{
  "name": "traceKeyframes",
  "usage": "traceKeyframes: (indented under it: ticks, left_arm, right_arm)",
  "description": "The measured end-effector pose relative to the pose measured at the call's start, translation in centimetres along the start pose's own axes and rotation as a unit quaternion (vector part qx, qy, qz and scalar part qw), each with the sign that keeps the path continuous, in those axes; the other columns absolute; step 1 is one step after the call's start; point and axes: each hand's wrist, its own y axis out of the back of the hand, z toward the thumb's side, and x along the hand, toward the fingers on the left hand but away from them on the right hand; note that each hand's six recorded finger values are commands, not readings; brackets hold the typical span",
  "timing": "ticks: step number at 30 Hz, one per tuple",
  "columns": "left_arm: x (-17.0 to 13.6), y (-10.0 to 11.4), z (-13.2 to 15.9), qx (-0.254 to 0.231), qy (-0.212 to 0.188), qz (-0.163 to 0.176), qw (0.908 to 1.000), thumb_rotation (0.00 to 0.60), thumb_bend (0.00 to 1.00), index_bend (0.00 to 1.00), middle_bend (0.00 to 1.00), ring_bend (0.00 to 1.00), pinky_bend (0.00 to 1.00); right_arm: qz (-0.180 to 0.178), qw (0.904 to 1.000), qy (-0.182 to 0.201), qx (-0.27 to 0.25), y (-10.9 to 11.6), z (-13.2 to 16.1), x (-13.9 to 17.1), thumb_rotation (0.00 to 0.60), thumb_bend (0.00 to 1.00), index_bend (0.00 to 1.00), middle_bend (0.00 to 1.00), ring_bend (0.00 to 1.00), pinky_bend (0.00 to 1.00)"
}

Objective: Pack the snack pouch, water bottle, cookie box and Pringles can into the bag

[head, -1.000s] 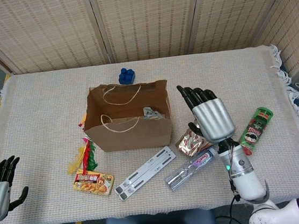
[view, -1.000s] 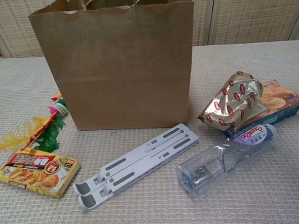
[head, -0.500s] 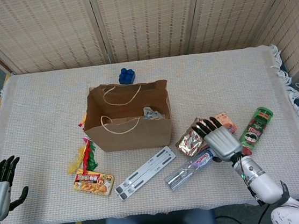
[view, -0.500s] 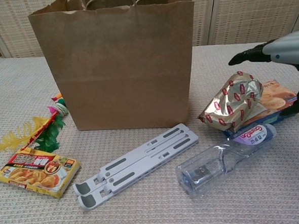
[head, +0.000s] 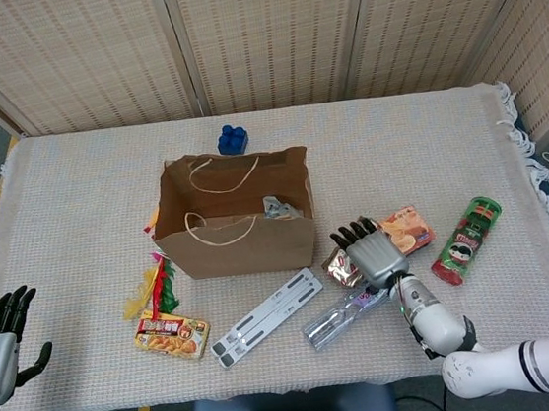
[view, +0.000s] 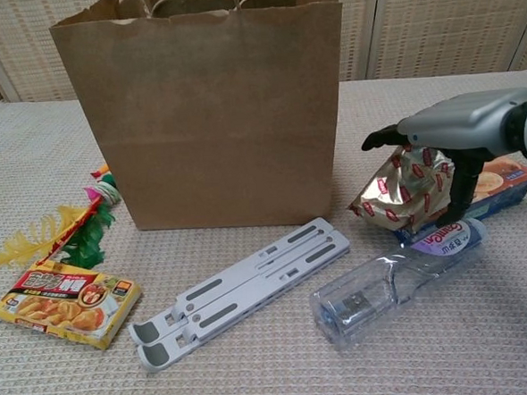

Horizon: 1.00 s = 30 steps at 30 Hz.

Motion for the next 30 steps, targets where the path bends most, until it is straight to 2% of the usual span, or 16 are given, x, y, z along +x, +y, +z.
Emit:
traceKeyframes:
  ticks: [2,3,4,7,9,15,25,27,30]
  left_arm:
    - [0.0,0.0,0.0,-0.001,0.0,0.0,1.0,0.6,0.35,0.0,0.0,0.0,0.0]
    - [0.0,0.0,0.0,-0.001,-0.001,-0.001,1.0,0.6,0.35,0.0,0.0,0.0,0.0]
    - [0.0,0.0,0.0,-0.002,-0.001,-0.001,1.0,0.6,0.35,0.0,0.0,0.0,0.0]
    - [0.0,0.0,0.0,-0.002,-0.002,-0.001,1.0,0.6,0.35,0.0,0.0,0.0,0.0]
    - [0.0,0.0,0.0,-0.002,-0.002,-0.001,1.0,0.6,0.35,0.0,0.0,0.0,0.0]
    - [0.0,0.0,0.0,-0.001,-0.001,0.0,1.0,0.6,0.36,0.0,0.0,0.0,0.0]
    - [0.0,0.0,0.0,0.002,0.0,0.001,1.0,0.6,0.35,0.0,0.0,0.0,0.0]
    - [0.0,0.0,0.1,0.003,0.001,0.001,1.0,0.6,0.35,0.0,0.0,0.0,0.0]
    - [-0.1,0.0,0.1,0.005,0.003,0.002,1.0,0.6,0.35,0.0,0.0,0.0,0.0]
  right_arm:
    - [0.008,1.0,-0.004,0.001,-0.2,0.4,-0.6,0.6,0.18,0.05,0.09,0.06,0.09]
    - [0.011,0.9999,-0.006,0.001,-0.3,0.6,-0.9,0.6,0.23,0.12,0.14,0.12,0.16]
    - [0.014,0.9999,-0.007,0.003,-0.3,0.9,-1.2,0.6,0.26,0.2,0.2,0.18,0.24]
    - [0.011,0.9999,-0.007,0.005,-0.3,1.2,-1.5,0.6,0.34,0.46,0.43,0.47,0.55]
    - [0.006,0.9999,-0.005,0.007,-0.2,1.2,-1.4,0.6,0.36,0.56,0.51,0.57,0.65]
    - [-0.024,0.9997,-0.005,0.002,0.6,0.1,-0.3,0.6,0.38,0.6,0.54,0.59,0.68]
    - [-0.099,0.9939,-0.023,-0.042,4.2,-4.5,4.1,0.6,0.37,0.6,0.55,0.59,0.68]
    - [-0.118,0.9915,-0.028,-0.049,5.4,-5.2,4.8,0.6,0.37,0.6,0.55,0.59,0.68]
    - [-0.17,0.9829,-0.039,-0.059,8.9,-6.7,6.6,0.6,0.37,0.6,0.55,0.59,0.68]
